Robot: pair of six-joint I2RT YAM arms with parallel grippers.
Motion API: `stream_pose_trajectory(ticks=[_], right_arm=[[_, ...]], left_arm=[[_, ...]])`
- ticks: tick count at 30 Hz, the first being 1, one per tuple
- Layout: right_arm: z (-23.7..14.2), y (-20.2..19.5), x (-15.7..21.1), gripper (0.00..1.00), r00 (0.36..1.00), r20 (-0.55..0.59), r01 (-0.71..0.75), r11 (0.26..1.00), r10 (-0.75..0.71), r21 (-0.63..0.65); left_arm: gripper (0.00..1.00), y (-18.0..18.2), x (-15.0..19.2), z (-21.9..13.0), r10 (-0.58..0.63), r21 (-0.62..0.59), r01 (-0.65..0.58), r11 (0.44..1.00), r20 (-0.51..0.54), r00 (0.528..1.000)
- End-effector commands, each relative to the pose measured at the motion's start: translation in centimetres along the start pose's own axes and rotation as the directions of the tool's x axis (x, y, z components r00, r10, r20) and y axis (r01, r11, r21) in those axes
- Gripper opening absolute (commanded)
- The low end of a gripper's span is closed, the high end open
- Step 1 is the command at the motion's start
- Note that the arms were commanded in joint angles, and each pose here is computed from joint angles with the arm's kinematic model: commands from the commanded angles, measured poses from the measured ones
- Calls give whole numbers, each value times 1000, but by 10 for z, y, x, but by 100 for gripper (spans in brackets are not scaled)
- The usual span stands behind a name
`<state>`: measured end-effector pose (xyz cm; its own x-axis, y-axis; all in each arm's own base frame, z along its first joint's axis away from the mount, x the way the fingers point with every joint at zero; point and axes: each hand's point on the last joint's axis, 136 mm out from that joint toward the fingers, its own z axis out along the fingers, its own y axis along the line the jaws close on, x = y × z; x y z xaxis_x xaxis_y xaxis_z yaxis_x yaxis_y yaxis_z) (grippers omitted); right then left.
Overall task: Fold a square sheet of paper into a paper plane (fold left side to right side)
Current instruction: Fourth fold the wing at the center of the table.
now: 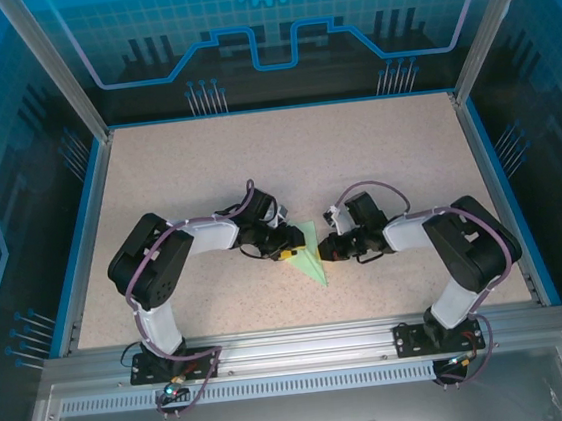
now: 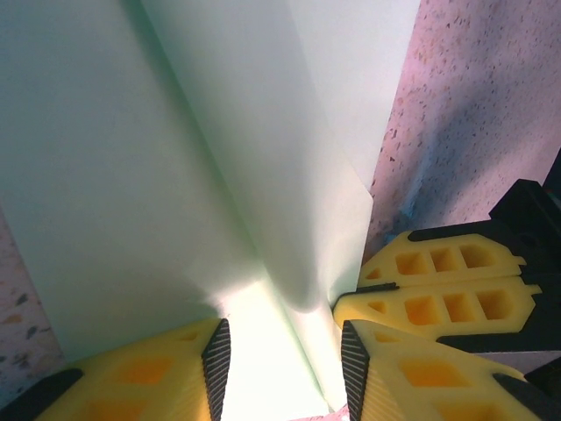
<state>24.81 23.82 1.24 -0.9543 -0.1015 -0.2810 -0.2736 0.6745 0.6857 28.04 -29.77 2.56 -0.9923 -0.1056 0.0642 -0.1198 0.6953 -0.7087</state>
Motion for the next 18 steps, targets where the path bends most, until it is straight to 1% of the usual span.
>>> stream_pose_trajectory(ticks=[1, 5, 8, 9, 11, 15, 18], right_arm=[[9, -17, 17, 0, 997, -67, -38, 997, 43, 74], [11, -24, 24, 0, 993, -100, -56, 992, 67, 110], [12, -28, 27, 0, 991, -110, -68, 990, 82, 126], [12, -28, 28, 0, 990, -111, -69, 989, 84, 130], [11, -30, 29, 0, 990, -114, -69, 988, 86, 142], [10, -30, 29, 0, 990, -116, -63, 987, 81, 150], [10, -30, 30, 0, 990, -116, -59, 986, 77, 154]], left_arm=[[42, -1, 5, -7, 15, -23, -15, 1000, -7, 1000], [45, -13, 3, -20, 54, -15, -53, 998, 21, 998], [45, -26, 1, -32, 83, -1, -83, 997, 49, 995], [44, -30, 1, -34, 89, 10, -90, 996, 51, 995], [38, -41, 1, -35, 93, 45, -95, 994, 45, 995], [28, -54, -1, -25, 95, 87, -95, 992, 2, 995], [25, -62, -4, -14, 103, 107, -100, 989, -26, 994]])
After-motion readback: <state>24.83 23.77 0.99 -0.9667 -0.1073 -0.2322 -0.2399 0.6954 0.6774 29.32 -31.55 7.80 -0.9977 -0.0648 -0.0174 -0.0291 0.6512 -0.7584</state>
